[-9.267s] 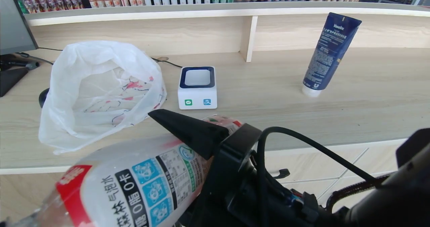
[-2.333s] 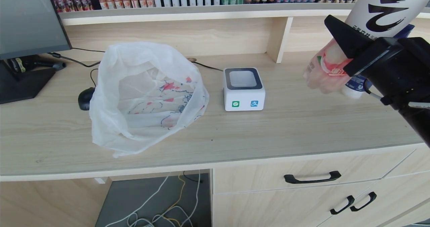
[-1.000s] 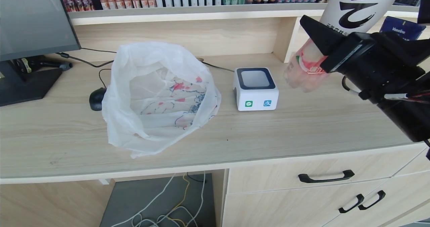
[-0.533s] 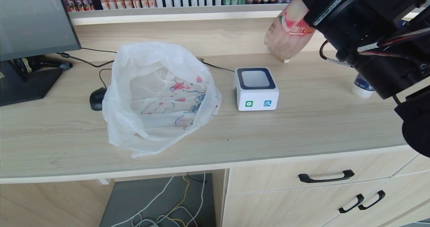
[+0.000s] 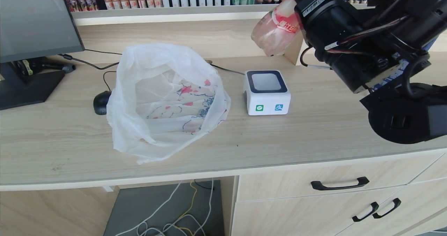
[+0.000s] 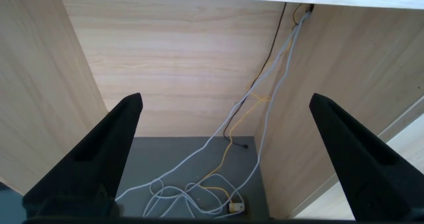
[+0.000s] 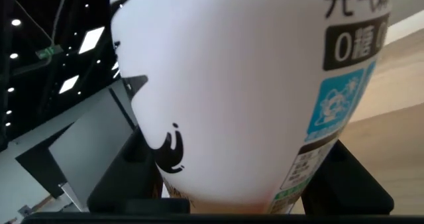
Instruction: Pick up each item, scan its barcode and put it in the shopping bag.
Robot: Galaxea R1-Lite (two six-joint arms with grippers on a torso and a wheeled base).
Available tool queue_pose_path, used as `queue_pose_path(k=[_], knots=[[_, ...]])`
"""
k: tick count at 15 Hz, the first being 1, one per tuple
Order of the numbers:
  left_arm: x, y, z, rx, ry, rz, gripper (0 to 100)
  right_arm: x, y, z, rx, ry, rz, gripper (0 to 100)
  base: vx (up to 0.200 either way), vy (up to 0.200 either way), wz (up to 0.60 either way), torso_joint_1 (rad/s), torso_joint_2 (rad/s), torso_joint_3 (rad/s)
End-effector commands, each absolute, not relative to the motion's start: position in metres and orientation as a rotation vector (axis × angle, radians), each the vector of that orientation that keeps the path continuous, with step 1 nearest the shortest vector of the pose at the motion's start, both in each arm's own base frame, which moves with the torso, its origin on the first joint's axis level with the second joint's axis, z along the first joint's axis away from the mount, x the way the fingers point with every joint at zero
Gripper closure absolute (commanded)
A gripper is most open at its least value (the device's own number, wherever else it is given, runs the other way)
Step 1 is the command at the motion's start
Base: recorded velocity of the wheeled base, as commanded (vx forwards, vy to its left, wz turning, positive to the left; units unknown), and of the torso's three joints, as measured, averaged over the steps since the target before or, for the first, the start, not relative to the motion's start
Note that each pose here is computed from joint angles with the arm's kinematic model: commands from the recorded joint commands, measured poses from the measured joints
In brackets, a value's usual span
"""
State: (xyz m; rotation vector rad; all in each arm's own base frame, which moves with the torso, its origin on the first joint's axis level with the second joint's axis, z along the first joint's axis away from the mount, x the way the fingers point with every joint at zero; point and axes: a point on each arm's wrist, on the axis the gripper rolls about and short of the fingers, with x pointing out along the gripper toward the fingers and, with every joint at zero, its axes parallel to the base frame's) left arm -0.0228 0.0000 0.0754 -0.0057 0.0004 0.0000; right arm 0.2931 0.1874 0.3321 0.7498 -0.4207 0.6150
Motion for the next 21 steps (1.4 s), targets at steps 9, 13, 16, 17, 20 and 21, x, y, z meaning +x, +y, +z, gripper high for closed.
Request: queue_pose_path(k=[9,13,16,17,20,21], knots=[[-0.023,0.0,0.075,-0.006,0.0,0.0,0,0.318,0.202,0.285,0.887,-0.326,0.544,100,0.0,0.0,0.0,0.0,0.0,0.0],[-0.023,0.0,0.075,-0.006,0.0,0.0,0,0.313,0.217,0.278,0.902,-0.3,0.55,100,0.0,0.0,0.0,0.0,0.0,0.0],[-0.023,0.0,0.075,-0.006,0.0,0.0,0,0.315,0.219,0.276,0.928,-0.29,0.552,100,0.0,0.0,0.0,0.0,0.0,0.0],[-0.023,0.0,0.075,-0.006,0.0,0.0,0,0.316,0.217,0.275,0.954,-0.288,0.537,100,0.0,0.0,0.0,0.0,0.0,0.0],[-0.023,0.0,0.075,-0.006,0.0,0.0,0,0.322,0.217,0.268,0.997,-0.272,0.506,100,0.0,0.0,0.0,0.0,0.0,0.0],[-0.023,0.0,0.075,-0.006,0.0,0.0,0,0.326,0.216,0.265,0.992,-0.269,0.495,100,0.0,0.0,0.0,0.0,0.0,0.0]])
